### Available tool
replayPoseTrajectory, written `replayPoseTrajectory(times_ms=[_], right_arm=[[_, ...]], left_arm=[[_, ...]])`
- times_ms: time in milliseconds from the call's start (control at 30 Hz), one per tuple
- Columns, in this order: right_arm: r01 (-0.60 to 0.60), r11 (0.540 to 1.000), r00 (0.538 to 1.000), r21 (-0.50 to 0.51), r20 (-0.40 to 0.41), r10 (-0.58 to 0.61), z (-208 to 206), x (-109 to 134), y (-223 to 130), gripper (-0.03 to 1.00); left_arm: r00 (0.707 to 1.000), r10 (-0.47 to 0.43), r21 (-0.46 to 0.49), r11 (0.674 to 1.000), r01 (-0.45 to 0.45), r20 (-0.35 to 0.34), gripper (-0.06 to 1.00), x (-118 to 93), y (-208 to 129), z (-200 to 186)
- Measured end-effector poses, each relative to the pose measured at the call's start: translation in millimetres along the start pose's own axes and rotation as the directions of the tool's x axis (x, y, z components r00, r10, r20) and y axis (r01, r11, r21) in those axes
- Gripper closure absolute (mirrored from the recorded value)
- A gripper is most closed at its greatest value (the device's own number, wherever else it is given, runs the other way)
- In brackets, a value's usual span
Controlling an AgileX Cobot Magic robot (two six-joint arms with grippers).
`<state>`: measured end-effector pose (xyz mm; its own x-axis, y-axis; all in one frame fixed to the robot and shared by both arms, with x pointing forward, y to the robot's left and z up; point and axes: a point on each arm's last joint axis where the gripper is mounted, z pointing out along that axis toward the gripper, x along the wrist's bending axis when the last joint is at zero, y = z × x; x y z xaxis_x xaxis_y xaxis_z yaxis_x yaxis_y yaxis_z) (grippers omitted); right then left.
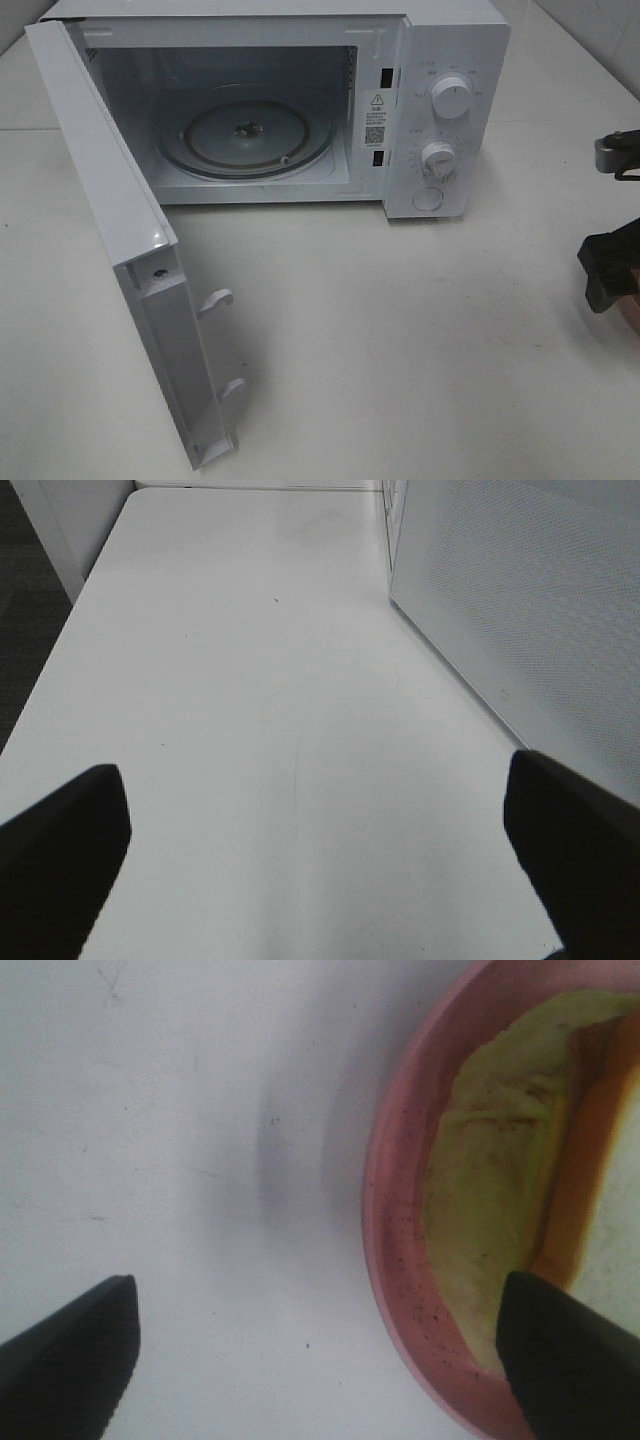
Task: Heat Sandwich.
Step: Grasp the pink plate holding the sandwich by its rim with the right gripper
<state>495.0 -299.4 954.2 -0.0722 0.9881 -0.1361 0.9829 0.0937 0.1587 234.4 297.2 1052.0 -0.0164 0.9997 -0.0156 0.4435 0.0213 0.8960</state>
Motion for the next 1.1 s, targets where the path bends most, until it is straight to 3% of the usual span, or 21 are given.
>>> replayPoseTrajectory(times_ms=[467,900,1033,1100], right_arm=[[-0.034,0.992,0.999,0.121,-0.007,0.035,46,-7,16,0.09],[-0.026,0.989,0.999,0.148,-0.016,0.029,66,-4,17,0.13],[-0.026,0.989,0.999,0.148,-0.016,0.029,66,-4,17,0.18],[-0.029,0.989,0.999,0.147,-0.016,0.032,66,-4,17,0.28]], left_arm=[[1.0,0.0,0.0,1.0,0.0,0.0,-0.02,0,0,0],[1.0,0.0,0.0,1.0,0.0,0.0,-0.02,0,0,0],[1.0,0.0,0.0,1.0,0.0,0.0,-0.02,0,0,0],[1.0,0.0,0.0,1.0,0.0,0.0,-0.02,0,0,0]])
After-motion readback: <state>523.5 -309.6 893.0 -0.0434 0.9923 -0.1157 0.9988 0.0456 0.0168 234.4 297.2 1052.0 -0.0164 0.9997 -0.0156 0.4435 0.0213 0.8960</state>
